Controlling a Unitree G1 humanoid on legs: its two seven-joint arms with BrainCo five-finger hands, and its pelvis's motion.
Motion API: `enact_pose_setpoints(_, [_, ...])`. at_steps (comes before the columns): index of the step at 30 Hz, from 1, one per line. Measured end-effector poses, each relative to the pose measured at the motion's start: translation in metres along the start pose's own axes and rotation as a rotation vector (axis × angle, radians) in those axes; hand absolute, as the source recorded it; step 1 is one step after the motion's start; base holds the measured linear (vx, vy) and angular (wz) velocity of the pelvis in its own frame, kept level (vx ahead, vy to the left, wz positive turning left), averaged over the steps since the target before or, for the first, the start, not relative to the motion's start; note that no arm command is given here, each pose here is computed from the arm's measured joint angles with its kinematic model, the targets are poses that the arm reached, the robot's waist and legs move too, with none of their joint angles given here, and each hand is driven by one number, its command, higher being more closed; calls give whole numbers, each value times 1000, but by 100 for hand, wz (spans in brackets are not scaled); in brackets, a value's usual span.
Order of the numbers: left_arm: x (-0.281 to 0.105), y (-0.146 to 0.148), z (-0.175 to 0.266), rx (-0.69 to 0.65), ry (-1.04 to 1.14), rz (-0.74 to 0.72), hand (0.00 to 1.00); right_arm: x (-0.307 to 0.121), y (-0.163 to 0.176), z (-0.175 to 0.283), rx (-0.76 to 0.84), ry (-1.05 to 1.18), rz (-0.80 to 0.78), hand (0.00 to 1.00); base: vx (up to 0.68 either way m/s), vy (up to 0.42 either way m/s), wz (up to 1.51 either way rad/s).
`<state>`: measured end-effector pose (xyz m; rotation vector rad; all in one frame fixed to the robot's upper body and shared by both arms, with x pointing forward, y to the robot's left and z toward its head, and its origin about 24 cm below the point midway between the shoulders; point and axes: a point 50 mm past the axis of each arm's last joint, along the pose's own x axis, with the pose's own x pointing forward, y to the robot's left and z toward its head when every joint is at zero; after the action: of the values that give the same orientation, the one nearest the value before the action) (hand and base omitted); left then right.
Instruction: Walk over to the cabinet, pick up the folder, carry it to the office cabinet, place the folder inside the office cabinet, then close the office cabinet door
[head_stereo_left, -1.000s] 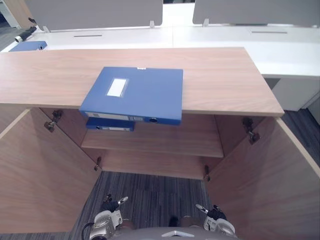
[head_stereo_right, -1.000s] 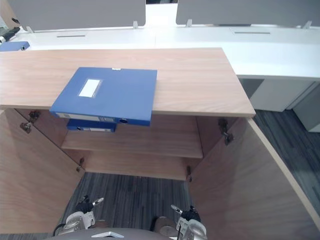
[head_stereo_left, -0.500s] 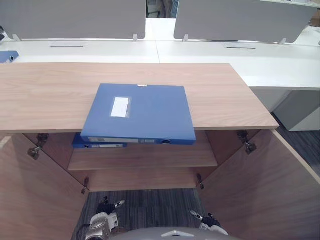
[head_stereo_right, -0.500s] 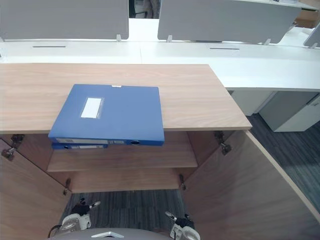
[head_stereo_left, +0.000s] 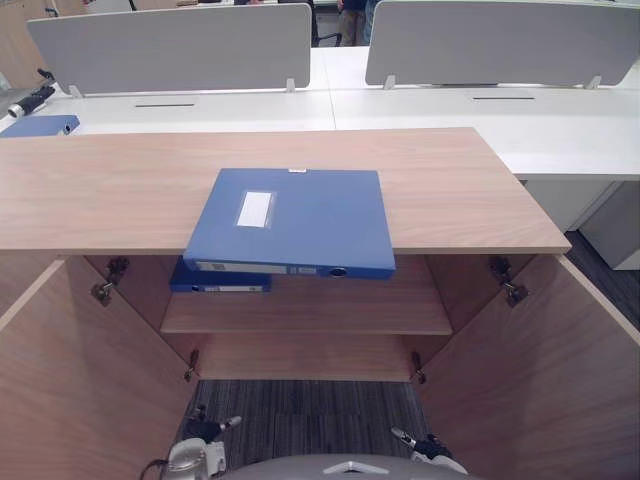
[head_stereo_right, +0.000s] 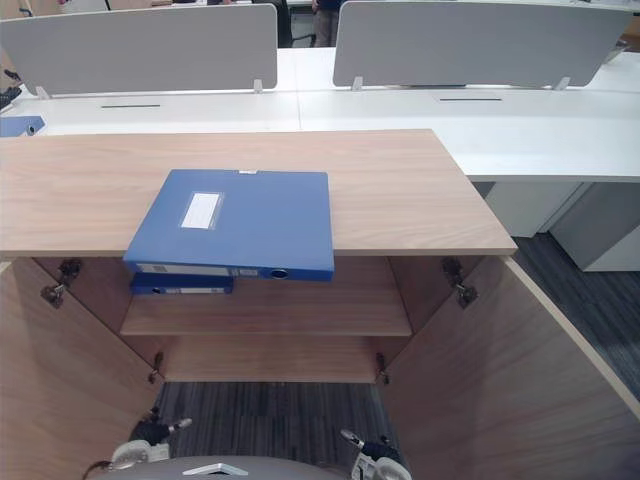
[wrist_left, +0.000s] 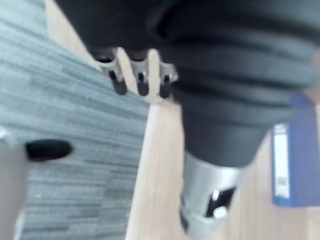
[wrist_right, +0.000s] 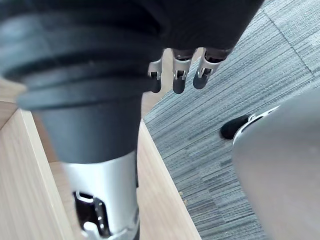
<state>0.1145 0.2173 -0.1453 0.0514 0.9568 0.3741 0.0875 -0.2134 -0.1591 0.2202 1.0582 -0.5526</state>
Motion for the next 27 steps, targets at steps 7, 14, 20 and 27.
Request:
enact_pose_setpoints(7, [-3,42,73,81,-336,149,0,-1,5,0,-46,-8,22,0,5,8,8])
enact_pose_setpoints(14, [-32,47,124,39,-631,185,0,-1,4,0,-58,-10,23,0,70,3,8])
enact_pose_setpoints(20, [-58,47,146,-13,-799,180,0,-1,4,1,-63,-20,29,0,-1,-21,10])
enact_pose_setpoints(27, [-89,44,162,-59,-955,157,0,-4,5,-4,-53,-20,36,0,-70,-14,-1])
